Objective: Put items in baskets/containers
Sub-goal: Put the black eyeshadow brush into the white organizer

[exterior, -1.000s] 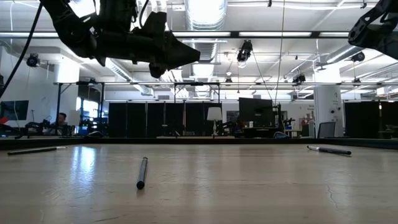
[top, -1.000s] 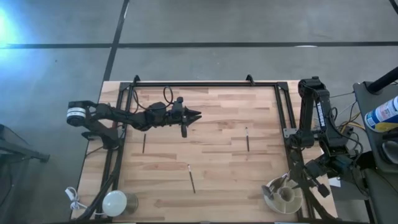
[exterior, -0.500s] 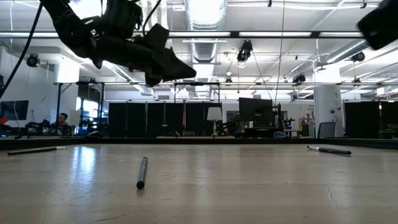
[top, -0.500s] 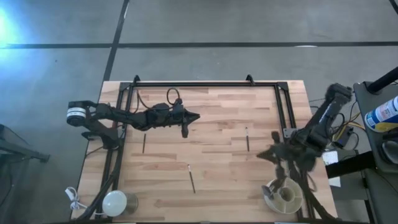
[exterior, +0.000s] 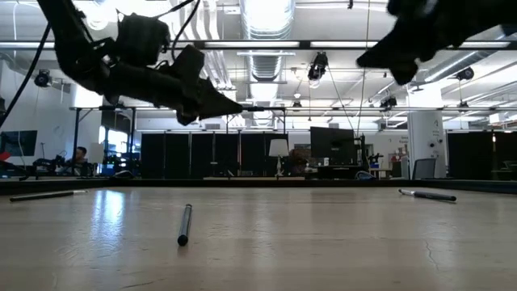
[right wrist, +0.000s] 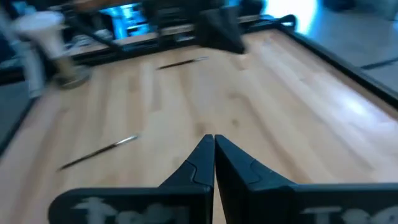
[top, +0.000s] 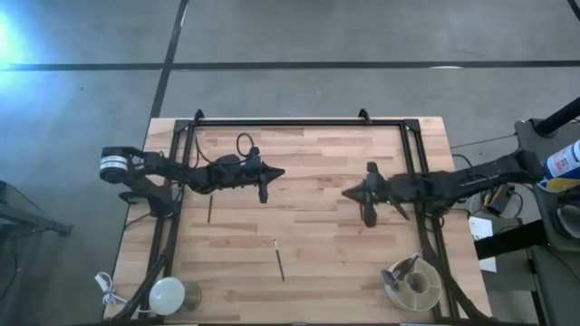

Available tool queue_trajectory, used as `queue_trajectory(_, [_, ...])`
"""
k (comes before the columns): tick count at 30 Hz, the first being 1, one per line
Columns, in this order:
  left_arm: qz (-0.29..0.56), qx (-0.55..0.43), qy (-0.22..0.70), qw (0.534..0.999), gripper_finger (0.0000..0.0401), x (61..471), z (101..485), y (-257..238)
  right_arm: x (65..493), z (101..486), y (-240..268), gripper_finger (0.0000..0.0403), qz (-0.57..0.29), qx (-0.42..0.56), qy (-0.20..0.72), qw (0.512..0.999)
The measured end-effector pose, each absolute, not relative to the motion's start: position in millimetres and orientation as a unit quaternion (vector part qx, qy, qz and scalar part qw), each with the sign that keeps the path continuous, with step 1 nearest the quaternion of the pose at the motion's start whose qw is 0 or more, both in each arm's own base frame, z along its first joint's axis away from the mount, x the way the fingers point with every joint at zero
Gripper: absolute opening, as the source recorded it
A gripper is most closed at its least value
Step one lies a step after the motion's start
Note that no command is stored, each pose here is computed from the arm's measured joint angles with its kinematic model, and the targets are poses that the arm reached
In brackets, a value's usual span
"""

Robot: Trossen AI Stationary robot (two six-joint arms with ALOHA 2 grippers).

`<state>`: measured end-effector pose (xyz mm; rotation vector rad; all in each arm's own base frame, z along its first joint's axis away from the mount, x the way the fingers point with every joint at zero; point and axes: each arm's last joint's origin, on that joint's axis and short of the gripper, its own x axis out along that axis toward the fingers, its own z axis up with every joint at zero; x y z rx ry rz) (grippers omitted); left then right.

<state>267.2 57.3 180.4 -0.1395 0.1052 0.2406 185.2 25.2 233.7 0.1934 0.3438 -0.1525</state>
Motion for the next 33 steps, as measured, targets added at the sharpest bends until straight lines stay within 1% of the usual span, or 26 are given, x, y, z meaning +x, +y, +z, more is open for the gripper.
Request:
queue_trajectory(5, [0.126, -0.084, 0.045, 0.987, 0.0000, 258, 168, 59, 210, 221, -2, 0.0008, -0.143, 0.107, 0.168, 0.970])
queue_trajectory(7, [0.129, -0.089, 0.050, 0.986, 0.0000, 257, 166, 60, 221, 220, -15, 0.0008, -0.147, 0.115, 0.186, 0.965])
queue_trajectory(9, [0.132, -0.099, 0.048, 0.985, 0.0000, 257, 167, 61, 230, 217, -24, 0.0008, -0.148, 0.145, 0.208, 0.956])
queue_trajectory(11, [0.132, -0.104, 0.044, 0.985, 0.0000, 257, 167, 61, 236, 213, -31, 0.0008, -0.168, 0.186, 0.230, 0.940])
queue_trajectory(15, [0.132, -0.120, 0.035, 0.983, 0.0000, 258, 169, 61, 239, 207, -37, 0.0008, -0.221, 0.257, 0.309, 0.889])
queue_trajectory(19, [0.132, -0.121, 0.035, 0.983, 0.0000, 259, 170, 61, 231, 206, -39, 0.0008, -0.318, 0.290, 0.394, 0.812])
queue_trajectory(24, [0.134, -0.124, 0.051, 0.982, 0.0000, 258, 167, 61, 220, 206, -38, 0.0015, -0.395, 0.334, 0.443, 0.732])
queue_trajectory(27, [0.134, -0.125, 0.053, 0.982, 0.0000, 258, 166, 61, 219, 201, -39, 0.0034, -0.418, 0.356, 0.444, 0.708])
queue_trajectory(33, [0.136, -0.126, 0.072, 0.980, 0.0000, 258, 163, 61, 217, 184, -49, 0.0090, -0.461, 0.379, 0.459, 0.658])
